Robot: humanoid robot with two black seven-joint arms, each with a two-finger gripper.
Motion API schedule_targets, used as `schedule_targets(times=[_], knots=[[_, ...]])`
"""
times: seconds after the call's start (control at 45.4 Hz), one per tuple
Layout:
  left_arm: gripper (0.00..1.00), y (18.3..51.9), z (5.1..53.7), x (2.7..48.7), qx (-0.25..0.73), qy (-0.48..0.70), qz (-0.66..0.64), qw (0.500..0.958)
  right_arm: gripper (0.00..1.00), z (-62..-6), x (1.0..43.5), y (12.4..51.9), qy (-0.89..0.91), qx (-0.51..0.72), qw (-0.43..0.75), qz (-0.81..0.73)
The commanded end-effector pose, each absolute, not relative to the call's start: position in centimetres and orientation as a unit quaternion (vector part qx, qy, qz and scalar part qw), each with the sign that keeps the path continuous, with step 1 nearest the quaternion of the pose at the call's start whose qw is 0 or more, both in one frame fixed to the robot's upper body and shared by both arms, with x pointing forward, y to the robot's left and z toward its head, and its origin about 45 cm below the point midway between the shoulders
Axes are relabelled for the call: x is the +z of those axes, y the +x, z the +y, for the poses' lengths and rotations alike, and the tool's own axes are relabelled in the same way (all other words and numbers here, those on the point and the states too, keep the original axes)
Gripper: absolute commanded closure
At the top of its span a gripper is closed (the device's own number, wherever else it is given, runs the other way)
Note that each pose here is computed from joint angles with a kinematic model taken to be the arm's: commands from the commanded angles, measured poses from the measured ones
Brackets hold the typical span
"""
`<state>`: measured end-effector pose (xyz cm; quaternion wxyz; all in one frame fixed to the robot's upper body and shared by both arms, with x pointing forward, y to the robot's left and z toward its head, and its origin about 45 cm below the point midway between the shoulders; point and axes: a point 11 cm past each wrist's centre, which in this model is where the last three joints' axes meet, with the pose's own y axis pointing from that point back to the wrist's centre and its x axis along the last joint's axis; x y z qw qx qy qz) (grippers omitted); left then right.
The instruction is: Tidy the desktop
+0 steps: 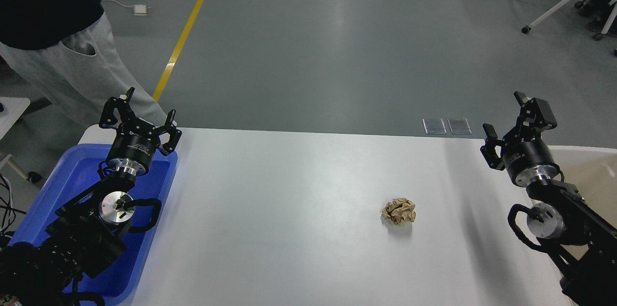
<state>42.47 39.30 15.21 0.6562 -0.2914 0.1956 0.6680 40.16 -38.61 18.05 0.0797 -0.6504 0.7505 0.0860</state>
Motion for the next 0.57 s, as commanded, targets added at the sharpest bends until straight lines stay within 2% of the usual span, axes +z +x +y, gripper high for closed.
schedule_targets(times=[0.0,0.242,0.55], knots=[[0.0,42.5,39.3,15.2,0.668,-0.291,0.196,0.656,0.0,-39.1,18.3,40.5,-0.635,0.088,0.096,0.761],[0.0,42.5,39.3,15.2,0.668,-0.291,0.196,0.656,0.0,-38.9,16.3,39.8,-0.594,0.173,0.149,0.771],[0.0,42.5,39.3,15.2,0.668,-0.291,0.196,0.656,0.0,-39.0,16.3,39.8,-0.596,0.173,0.147,0.77]])
